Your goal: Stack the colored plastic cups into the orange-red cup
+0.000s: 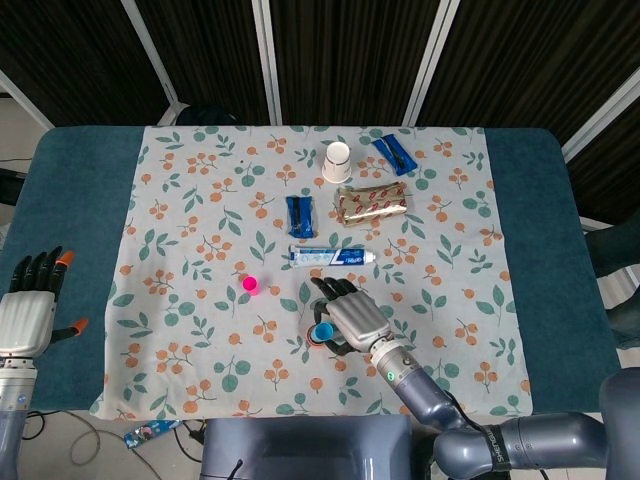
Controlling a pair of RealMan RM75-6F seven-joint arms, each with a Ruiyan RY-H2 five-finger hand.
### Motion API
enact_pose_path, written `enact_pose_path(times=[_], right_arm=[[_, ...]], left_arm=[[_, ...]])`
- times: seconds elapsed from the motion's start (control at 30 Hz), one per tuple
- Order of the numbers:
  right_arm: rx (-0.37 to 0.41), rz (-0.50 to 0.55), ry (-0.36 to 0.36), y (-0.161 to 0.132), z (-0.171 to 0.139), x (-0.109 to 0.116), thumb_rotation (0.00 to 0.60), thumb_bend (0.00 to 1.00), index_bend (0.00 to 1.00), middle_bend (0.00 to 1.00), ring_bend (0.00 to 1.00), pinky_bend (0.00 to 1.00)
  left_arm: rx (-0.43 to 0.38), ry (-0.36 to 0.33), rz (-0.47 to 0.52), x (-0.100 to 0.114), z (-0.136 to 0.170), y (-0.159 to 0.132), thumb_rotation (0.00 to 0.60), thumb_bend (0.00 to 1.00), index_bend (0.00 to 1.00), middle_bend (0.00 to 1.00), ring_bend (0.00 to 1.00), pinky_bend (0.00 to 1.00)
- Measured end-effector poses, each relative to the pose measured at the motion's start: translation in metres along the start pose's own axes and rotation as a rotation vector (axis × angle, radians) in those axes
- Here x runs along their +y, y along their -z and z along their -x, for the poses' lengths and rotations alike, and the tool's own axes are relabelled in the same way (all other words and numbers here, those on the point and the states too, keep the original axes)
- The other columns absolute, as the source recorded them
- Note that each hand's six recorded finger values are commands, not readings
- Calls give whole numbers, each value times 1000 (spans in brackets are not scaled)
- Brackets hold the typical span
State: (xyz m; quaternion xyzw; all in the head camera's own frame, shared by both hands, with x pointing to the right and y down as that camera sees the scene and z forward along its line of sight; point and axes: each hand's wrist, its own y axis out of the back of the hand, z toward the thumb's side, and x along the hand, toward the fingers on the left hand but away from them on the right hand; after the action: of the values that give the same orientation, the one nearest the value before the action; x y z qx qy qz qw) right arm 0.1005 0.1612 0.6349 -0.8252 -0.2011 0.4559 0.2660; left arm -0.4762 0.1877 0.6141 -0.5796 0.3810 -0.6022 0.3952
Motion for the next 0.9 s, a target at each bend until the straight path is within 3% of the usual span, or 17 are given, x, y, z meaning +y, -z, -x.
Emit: enact_pose_path(times=[0.2, 0.47, 0.7, 0.9], right_arm=[[-16, -9, -36, 5, 0, -7, 600, 401, 167, 0, 34, 113], [-24, -55, -62, 14, -7, -2, 600, 400, 150, 0, 24, 113], [-41, -66, 41, 32, -21, 27, 600, 401, 133, 0, 23, 113], [-67, -128, 185, 63, -53, 58, 600, 401, 118, 0, 21, 113]], left_arm=[[0, -1, 2, 1, 0, 0, 600, 69, 33, 0, 0, 16], [1, 3, 1, 0, 0, 0, 600, 69, 33, 0, 0, 16], [9, -2, 6, 1, 0, 3, 600, 68, 34, 0, 0, 16], [2, 6, 22, 2, 0, 2, 600, 69, 33, 0, 0, 16]])
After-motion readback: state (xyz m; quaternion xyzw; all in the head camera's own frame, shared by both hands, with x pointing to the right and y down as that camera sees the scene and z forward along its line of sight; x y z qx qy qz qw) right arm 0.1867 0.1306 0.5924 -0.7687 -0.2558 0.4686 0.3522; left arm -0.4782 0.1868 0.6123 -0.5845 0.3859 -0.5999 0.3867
